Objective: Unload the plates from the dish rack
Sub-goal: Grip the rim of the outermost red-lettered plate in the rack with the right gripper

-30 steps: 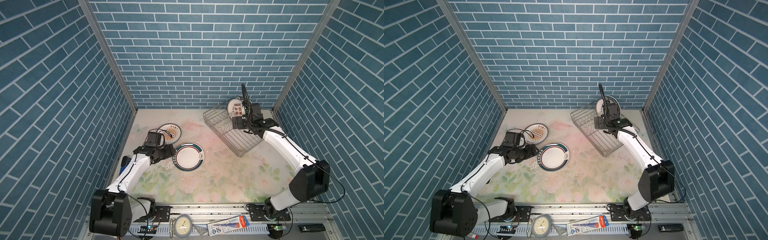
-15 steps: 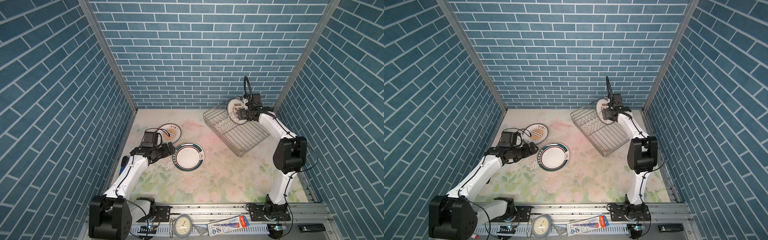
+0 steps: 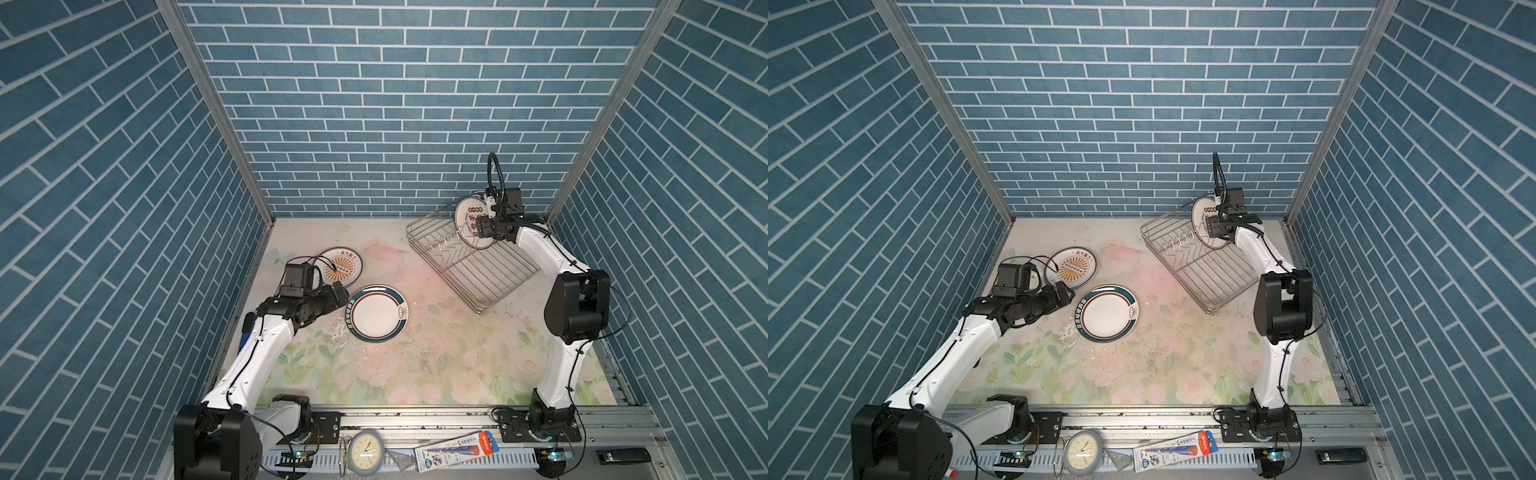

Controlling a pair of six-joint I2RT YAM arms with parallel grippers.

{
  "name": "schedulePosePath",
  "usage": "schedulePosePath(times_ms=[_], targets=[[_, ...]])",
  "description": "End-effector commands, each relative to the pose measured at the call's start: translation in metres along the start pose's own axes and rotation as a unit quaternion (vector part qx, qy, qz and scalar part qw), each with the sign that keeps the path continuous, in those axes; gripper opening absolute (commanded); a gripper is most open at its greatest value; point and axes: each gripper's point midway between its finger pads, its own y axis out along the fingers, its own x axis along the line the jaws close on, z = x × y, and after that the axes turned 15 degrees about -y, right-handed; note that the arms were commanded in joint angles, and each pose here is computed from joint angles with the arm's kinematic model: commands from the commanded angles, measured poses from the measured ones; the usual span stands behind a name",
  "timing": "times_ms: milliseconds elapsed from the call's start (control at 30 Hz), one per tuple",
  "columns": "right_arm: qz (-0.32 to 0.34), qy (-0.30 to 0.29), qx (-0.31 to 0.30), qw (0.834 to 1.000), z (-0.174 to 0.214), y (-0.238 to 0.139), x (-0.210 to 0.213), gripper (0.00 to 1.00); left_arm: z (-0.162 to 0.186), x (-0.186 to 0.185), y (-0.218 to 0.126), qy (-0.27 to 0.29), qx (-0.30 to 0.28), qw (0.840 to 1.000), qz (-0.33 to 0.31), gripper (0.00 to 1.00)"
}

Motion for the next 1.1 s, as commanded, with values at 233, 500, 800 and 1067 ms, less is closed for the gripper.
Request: schedulePosePath(times_ms=[233,500,800,1067], targets=[[-0.008,-0.016,-0.036,0.999,-0.013,0.022,-0.008,0.69,-0.013,0.015,-0.010,-0.032,-0.052,0.998,-0.024,0.99],[-0.005,-0.013,-0.042,0.999,-0.008,0.043,-0.012,0.52,-0.014,0.017,-0.012,-0.042,-0.056,0.997,-0.026,0.99],[0.001,-0.023,-0.050,0.998,0.000,0.063,-0.009,0.44,-0.012,0.010,-0.010,-0.043,-0.042,0.998,-0.013,0.99],[0.001,-0.024,-0.068,0.997,-0.002,0.064,-0.007,0.40,-0.010,0.010,-0.009,-0.043,-0.041,0.998,-0.006,0.99]])
